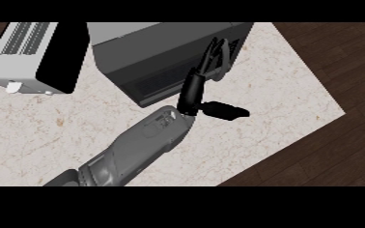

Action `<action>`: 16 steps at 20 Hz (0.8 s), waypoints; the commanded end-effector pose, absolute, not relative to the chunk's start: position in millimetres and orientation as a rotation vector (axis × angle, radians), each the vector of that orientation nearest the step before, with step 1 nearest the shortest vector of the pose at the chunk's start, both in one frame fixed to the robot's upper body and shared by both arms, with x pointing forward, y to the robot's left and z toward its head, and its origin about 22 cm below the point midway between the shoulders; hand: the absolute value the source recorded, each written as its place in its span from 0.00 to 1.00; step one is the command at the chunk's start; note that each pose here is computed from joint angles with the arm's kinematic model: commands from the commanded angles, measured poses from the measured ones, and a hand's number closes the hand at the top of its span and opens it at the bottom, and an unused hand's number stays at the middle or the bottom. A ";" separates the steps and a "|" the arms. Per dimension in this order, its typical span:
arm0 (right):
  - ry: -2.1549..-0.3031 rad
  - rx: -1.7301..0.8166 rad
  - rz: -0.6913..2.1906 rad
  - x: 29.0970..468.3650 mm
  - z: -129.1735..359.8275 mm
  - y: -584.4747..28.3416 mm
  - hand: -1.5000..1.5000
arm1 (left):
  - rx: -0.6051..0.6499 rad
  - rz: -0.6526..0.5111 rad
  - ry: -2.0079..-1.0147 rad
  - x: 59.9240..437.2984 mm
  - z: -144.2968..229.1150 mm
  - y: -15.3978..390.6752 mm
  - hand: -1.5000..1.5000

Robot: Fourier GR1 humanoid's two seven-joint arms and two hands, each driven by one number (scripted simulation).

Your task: Pick up the milk, place it into the microwave and close the microwave

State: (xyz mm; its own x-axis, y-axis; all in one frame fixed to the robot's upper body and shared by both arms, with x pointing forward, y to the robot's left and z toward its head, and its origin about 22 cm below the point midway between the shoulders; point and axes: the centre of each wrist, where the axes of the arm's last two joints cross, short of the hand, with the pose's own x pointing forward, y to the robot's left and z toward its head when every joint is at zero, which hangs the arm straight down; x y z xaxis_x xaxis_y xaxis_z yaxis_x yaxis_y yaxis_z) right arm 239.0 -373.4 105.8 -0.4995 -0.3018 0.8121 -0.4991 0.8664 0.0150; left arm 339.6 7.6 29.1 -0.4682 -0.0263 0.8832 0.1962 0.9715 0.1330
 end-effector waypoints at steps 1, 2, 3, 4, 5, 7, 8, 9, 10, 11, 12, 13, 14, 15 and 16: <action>-2.132 0.584 0.276 241.4 109.6 -375.7 0.00 | -0.106 -0.237 -2.030 350.8 40.8 3.7 0.00; -2.110 0.581 0.280 240.2 107.4 -376.8 0.00 | -0.109 -0.228 -2.028 353.2 43.9 3.4 0.00; -2.128 0.592 0.278 242.1 110.9 -374.8 0.00 | -0.100 -0.226 -2.028 351.9 40.9 4.1 0.00; -2.125 0.603 0.286 243.0 111.2 -372.9 0.00 | -0.107 -0.231 -2.028 351.4 40.9 3.4 0.00; -2.126 0.597 0.285 242.8 111.7 -375.2 0.00 | -0.112 -0.213 -2.030 352.3 41.3 4.4 0.00; -2.113 0.614 0.301 243.4 113.5 -374.1 0.00 | -0.104 -0.221 -2.037 351.4 37.4 5.5 0.00; -2.118 0.605 0.302 243.7 116.4 -376.9 0.00 | -0.103 -0.222 -2.032 352.6 39.4 4.7 0.00; -2.113 0.604 0.307 244.0 116.9 -377.2 0.00 | -0.111 -0.212 -2.039 353.2 42.7 3.3 0.00; -2.110 0.625 0.283 242.4 111.8 -374.6 0.00 | -0.099 -0.213 -2.031 352.3 36.9 5.9 0.00; -2.101 0.625 0.314 243.5 116.2 -376.7 0.00 | -0.105 -0.211 -2.039 353.0 40.3 4.2 0.00; -2.108 0.632 0.306 244.8 115.9 -374.1 0.00 | -0.102 -0.215 -2.043 354.2 41.7 3.7 0.00; -2.108 0.633 0.315 244.9 118.5 -375.7 0.00 | -0.102 -0.219 -2.046 353.2 38.9 4.6 0.00; -2.116 0.637 0.308 246.0 119.1 -375.5 0.00 | -0.118 -0.212 -2.044 352.1 39.7 3.6 0.00; -2.114 0.645 0.305 246.1 118.5 -374.0 0.00 | -0.098 -0.224 -2.043 353.0 36.9 5.2 0.00; -2.108 0.645 0.304 246.0 118.3 -375.4 0.00 | -0.108 -0.210 -2.037 353.4 38.2 4.9 0.00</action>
State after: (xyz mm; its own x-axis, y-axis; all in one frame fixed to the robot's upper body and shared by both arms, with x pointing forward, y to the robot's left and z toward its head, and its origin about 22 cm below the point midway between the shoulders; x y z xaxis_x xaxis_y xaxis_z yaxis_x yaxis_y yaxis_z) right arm 244.9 -375.2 117.0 -0.4795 -0.3249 0.8152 -0.5414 0.8406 0.0165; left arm 340.7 7.9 25.7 -0.4790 -0.0069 0.8778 0.1951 0.9741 0.1141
